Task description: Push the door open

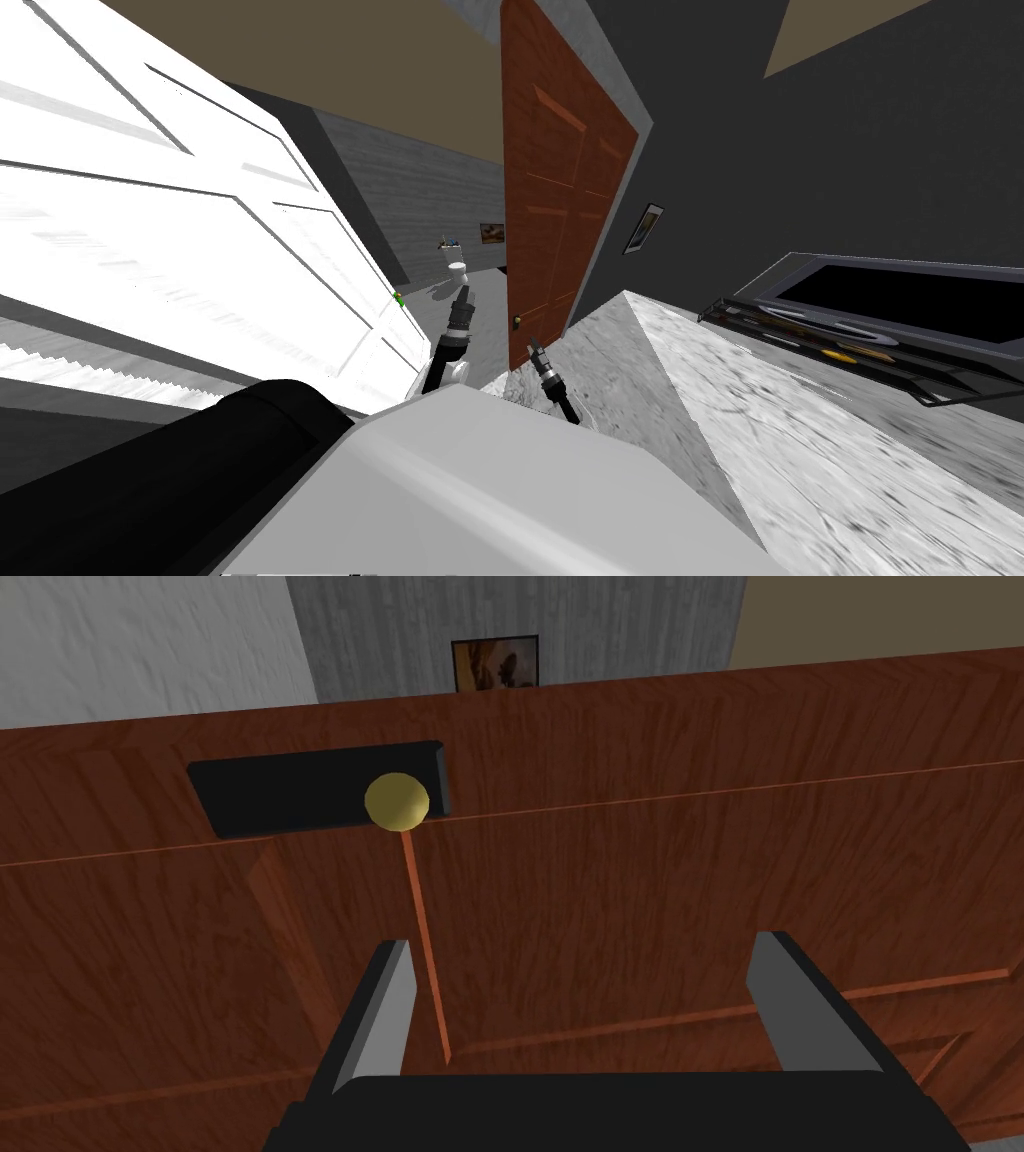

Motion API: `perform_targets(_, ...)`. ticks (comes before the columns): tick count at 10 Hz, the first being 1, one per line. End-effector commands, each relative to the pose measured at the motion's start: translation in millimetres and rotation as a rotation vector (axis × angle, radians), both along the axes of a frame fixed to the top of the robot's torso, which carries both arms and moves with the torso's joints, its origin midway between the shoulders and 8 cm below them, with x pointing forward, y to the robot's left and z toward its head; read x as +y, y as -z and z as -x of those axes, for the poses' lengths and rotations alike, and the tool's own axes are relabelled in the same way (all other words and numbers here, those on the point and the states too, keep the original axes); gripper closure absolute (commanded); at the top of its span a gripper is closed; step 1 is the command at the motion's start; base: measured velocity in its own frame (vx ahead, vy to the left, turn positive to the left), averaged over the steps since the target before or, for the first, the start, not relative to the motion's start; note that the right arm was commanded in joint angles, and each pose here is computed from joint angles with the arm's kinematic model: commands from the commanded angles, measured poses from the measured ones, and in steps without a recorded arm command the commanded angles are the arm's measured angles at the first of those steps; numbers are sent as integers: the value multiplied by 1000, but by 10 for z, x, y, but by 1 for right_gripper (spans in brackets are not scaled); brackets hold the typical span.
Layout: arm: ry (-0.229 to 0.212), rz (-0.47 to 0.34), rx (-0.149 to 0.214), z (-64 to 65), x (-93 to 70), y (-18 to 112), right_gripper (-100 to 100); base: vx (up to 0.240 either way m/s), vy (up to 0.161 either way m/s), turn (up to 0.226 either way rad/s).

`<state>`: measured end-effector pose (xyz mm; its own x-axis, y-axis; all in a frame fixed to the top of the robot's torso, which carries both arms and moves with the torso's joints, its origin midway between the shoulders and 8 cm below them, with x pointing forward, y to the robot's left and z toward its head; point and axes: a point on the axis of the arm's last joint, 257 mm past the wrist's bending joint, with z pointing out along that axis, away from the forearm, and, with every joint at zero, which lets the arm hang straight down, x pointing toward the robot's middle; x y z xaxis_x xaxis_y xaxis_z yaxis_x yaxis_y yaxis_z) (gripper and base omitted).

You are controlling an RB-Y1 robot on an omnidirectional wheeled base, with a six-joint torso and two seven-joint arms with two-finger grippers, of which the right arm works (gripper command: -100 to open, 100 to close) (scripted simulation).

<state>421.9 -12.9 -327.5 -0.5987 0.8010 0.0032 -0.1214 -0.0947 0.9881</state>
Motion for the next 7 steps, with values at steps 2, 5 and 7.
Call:
perform_targets(2,-36,26,33,62,66,179,-100,89,-23,1)
perform_targets(5,-59,44,54,99,99,297,-100,67,-7,0)
perform_targets(7,-79,61,73,134,123,402,-100,89,-13,0)
